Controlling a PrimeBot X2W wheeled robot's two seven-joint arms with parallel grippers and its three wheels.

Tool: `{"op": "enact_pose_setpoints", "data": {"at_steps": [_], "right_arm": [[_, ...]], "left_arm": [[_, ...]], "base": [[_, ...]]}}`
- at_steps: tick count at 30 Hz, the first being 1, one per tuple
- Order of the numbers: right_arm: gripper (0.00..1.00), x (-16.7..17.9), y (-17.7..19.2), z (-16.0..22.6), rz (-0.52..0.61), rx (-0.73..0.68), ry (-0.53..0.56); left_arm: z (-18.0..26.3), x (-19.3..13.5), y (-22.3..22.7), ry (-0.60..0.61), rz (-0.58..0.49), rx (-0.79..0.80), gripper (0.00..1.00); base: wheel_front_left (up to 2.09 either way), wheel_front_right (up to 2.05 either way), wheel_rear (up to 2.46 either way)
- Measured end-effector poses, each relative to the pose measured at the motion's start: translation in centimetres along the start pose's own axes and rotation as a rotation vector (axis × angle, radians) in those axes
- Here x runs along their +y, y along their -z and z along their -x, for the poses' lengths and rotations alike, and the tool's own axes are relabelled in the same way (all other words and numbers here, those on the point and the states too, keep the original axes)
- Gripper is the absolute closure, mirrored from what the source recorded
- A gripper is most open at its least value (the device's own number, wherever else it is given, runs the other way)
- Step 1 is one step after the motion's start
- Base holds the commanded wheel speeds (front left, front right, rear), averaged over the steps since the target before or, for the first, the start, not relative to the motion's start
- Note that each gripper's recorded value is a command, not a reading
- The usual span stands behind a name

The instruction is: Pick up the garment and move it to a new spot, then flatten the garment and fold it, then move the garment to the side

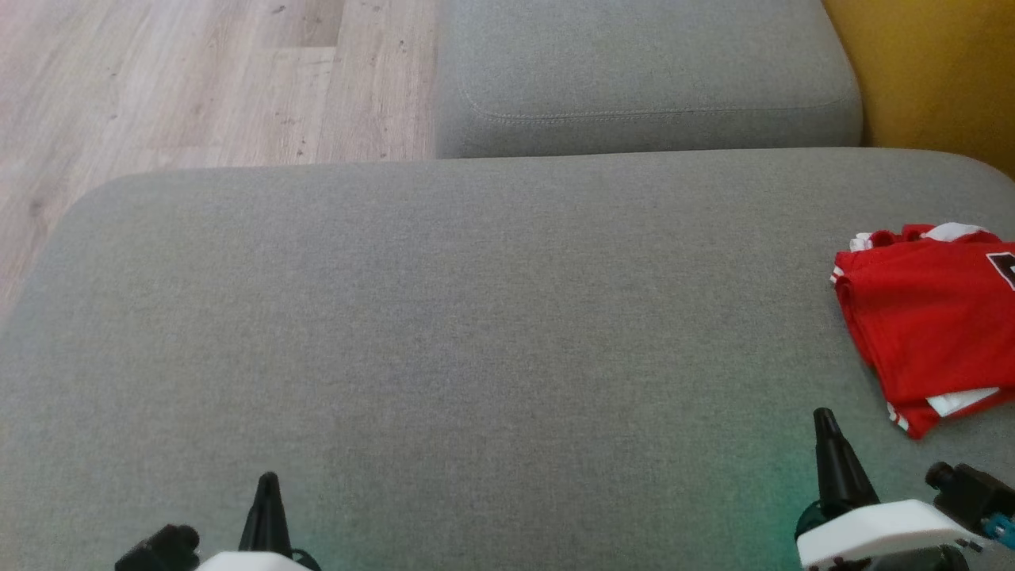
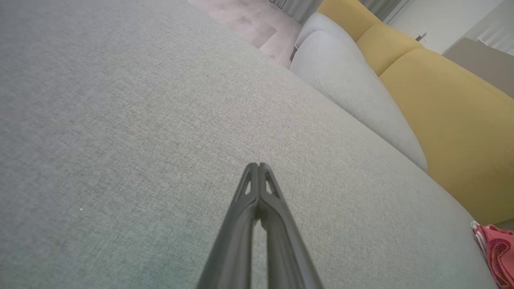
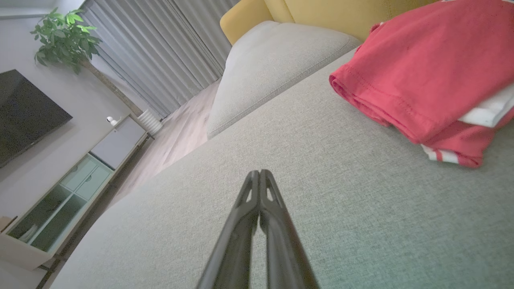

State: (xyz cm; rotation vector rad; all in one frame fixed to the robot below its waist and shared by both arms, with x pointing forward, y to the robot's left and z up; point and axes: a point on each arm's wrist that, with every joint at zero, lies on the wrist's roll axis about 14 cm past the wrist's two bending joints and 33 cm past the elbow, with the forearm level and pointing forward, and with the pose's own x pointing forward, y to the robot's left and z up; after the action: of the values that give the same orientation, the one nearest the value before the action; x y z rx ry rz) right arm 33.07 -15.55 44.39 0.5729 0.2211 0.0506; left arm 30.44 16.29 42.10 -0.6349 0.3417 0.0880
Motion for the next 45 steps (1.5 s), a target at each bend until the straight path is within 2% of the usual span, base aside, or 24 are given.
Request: {"op": "enact_pose_setpoints", "data": {"at_steps": [45], "right_arm": [[1.00,-1.4,-2.7,-1.4,-0.508,-0.079,0.033]], "left_arm": [[-2.6,-0.9,-2.9,0.061,0.464,-0.010,1.00]], "base": [[0.00,0.00,0.00]]}}
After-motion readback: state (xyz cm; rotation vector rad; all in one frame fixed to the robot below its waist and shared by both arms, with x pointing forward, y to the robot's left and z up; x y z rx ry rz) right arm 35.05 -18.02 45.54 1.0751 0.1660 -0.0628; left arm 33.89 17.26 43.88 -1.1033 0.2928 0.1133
